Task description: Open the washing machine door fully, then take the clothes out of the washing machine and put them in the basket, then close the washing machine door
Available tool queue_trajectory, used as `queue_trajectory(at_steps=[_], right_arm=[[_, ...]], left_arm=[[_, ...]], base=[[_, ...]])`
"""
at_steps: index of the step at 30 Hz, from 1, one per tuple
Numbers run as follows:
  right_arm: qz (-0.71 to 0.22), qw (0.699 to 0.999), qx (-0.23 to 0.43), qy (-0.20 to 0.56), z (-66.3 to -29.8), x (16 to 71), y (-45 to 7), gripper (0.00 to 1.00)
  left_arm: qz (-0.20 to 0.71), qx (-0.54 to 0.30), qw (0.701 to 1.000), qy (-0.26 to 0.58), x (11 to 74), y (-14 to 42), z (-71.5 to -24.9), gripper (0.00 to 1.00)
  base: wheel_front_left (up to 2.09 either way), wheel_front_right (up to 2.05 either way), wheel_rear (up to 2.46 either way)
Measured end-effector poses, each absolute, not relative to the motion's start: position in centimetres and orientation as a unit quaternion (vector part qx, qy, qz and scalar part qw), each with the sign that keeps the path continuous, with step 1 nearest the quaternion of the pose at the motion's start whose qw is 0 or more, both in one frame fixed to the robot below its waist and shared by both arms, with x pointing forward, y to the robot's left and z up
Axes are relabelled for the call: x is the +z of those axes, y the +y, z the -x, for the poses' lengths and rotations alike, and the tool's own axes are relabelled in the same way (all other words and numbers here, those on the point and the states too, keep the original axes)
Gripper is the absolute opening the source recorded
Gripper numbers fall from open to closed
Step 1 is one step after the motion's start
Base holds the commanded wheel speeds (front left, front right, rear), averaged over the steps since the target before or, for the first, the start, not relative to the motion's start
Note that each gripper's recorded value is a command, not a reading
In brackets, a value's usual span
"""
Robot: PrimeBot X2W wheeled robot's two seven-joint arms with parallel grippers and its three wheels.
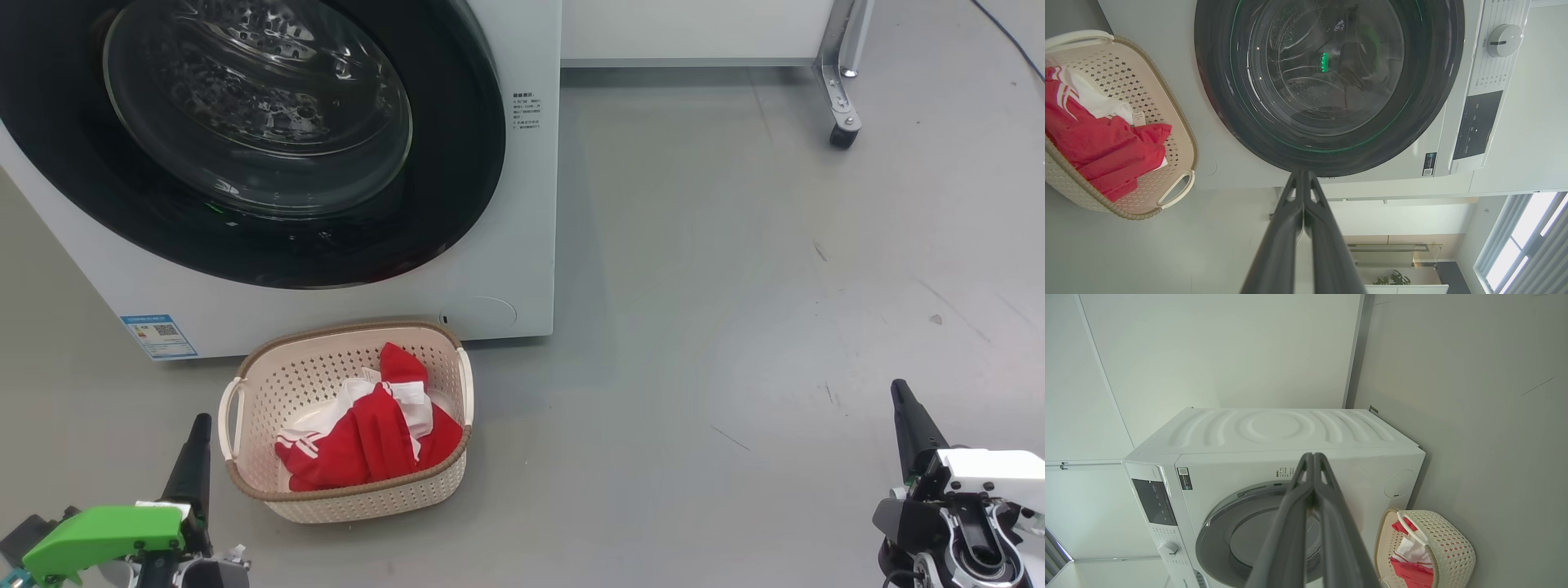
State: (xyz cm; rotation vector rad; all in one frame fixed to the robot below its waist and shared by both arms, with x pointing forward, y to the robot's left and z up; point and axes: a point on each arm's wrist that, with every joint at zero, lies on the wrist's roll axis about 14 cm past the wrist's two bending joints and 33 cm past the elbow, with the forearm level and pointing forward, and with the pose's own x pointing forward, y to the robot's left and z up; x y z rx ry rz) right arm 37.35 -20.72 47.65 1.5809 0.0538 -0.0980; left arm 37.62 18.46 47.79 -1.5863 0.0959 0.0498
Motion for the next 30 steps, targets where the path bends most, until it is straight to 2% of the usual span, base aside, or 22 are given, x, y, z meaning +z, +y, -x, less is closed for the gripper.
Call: queue_trajectory(at_steps=[30], right_arm=[[-0.710, 0.702, -0.043, 0.025, -37.36, 47.66, -20.65, 0.00]], left_arm=[[0.712, 0.022, 0.700, 0.043, 47.81, 18.45, -37.63, 0.00]], base=[[0.00, 0.00, 0.00]])
